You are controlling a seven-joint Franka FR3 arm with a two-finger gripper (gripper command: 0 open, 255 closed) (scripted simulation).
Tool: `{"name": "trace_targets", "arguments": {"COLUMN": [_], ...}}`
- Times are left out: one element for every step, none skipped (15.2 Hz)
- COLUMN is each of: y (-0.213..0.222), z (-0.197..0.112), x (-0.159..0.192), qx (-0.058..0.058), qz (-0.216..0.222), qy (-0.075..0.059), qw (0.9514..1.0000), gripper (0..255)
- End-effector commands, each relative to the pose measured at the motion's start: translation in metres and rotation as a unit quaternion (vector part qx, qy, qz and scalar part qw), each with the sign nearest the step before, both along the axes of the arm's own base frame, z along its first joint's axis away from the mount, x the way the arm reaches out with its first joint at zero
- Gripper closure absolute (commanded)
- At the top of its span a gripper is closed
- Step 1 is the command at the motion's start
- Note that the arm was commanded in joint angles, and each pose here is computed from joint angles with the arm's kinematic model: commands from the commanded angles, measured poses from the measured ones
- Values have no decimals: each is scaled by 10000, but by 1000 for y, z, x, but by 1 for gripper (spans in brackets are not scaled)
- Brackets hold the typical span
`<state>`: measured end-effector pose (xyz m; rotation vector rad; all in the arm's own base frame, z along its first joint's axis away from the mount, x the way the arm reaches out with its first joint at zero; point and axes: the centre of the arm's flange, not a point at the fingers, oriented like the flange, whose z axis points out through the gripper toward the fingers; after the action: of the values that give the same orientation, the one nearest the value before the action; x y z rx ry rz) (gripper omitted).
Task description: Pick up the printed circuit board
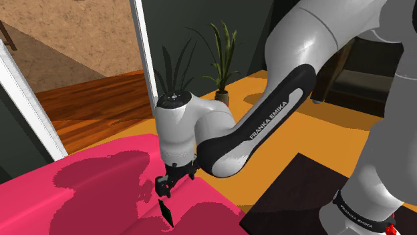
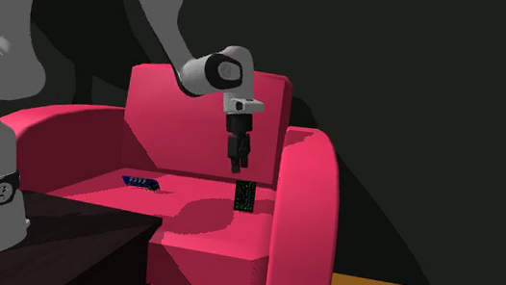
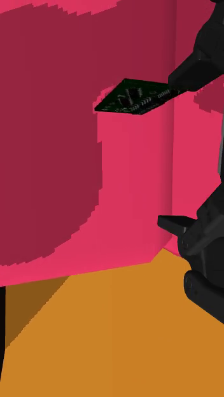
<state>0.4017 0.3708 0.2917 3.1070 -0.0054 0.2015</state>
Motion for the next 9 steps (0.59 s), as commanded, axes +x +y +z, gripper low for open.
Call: {"name": "trace_targets", "arguments": {"y": [23, 33, 44, 55, 60, 60, 60, 60, 60], "z": [-17, -24, -31, -39, -42, -48, -53, -58, -64], "x": [3, 5, 6, 7, 8, 8, 8, 8, 8], "qx": [-5, -6, -7, -8, -9, -9, -9, -9, -9], "qz": [55, 83, 111, 138, 151, 151, 151, 151, 151], "qy": [-40, -57, -73, -90, -98, -98, -98, -98, -98], "qw": [10000, 9999, 9999, 9999, 9998, 9998, 9998, 9998, 9998], "gripper": [0, 0, 0, 0, 0, 0, 0, 0, 0]}}
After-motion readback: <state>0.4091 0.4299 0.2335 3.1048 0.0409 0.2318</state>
